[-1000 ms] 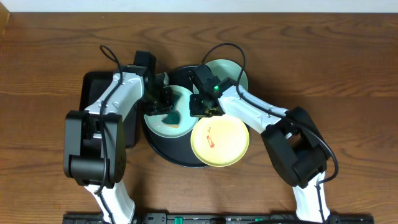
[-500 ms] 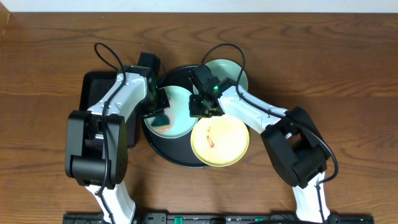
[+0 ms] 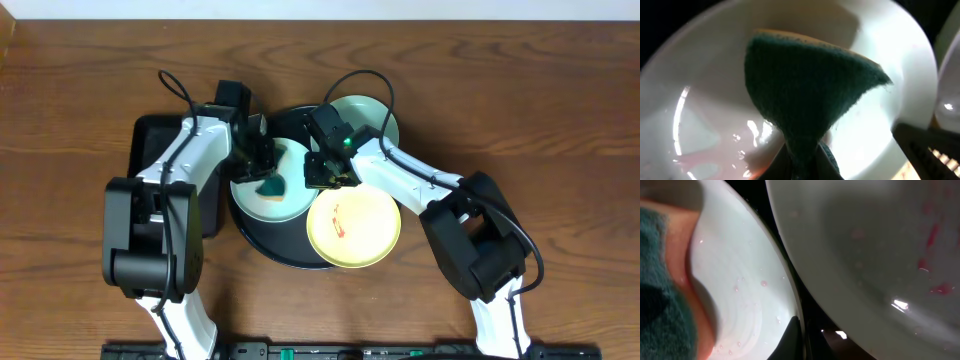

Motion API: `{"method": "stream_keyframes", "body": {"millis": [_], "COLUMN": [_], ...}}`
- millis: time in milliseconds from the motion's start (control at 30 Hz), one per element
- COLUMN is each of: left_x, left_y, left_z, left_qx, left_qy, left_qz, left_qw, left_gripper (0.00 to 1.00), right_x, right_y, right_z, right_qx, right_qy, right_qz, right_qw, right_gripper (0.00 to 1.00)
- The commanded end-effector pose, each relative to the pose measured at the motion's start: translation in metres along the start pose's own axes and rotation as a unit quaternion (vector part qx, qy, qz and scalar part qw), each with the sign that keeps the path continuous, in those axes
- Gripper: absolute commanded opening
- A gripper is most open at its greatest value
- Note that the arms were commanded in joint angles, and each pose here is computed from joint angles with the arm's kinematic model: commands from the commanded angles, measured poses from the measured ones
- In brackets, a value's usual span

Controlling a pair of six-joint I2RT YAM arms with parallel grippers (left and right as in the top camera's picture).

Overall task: Clean dirty plates on tray and stack at the side
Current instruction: 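Scrub the held green plate with the sponge in the left gripper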

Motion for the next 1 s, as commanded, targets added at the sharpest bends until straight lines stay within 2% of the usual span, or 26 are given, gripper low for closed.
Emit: {"method": "stream_keyframes", "body": {"millis": [0, 100, 233, 333, 433, 533, 733, 867, 967], "left_x": [-0.002, 0.008, 0.006, 0.001, -0.003, -0.003, -0.005, 0.001, 0.023], "left_y": [0.015, 0.021, 0.007, -0.015, -0.035, -0.037, -0.005, 0.026, 0.038], "left_z": [0.036, 0.061, 0.062, 0.048, 0.023, 0.0, -0.015, 0.002, 0.001], "left_qx": [0.07, 0.119, 0.122, 0.09, 0.032, -0.014, -0.038, 0.029, 0.037], "left_qy": [0.118, 0.196, 0.199, 0.151, 0.059, -0.021, -0.057, 0.006, 0.012], "left_qz": [-0.064, -0.109, -0.074, 0.003, 0.078, 0.098, 0.022, -0.051, -0.073], "left_qw": [0.988, 0.967, 0.97, 0.984, 0.995, 0.995, 0.997, 0.998, 0.997], "left_gripper": [0.07, 0.07, 0.07, 0.07, 0.07, 0.08, 0.07, 0.07, 0.07], "right_x": [-0.007, -0.007, -0.007, -0.007, -0.007, -0.007, -0.007, -0.007, -0.007], "right_y": [-0.003, -0.003, -0.003, -0.003, -0.003, -0.003, -0.003, -0.003, -0.004], "right_z": [-0.012, -0.013, -0.013, -0.013, -0.013, -0.013, -0.013, -0.013, -0.013], "right_qx": [0.005, 0.005, 0.005, 0.005, 0.005, 0.005, 0.005, 0.005, 0.005], "right_qy": [-0.018, -0.021, -0.022, -0.022, -0.022, -0.021, -0.022, -0.022, -0.022], "right_qz": [0.011, 0.009, 0.009, 0.009, 0.01, 0.009, 0.011, 0.011, 0.012], "right_qw": [1.0, 1.0, 1.0, 1.0, 1.0, 1.0, 1.0, 1.0, 1.0], "right_gripper": [0.01, 0.01, 0.01, 0.01, 0.01, 0.01, 0.01, 0.01, 0.01]}}
Point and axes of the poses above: each gripper's point midway between its finger pads, its own x axis back along the fingers, its own z axis along the line the jaws close on, y = z × x, the point moved 3 cm from there along x, back along the fingers, and after that the axes turned 13 degrees about x, right-handed, at the moved point
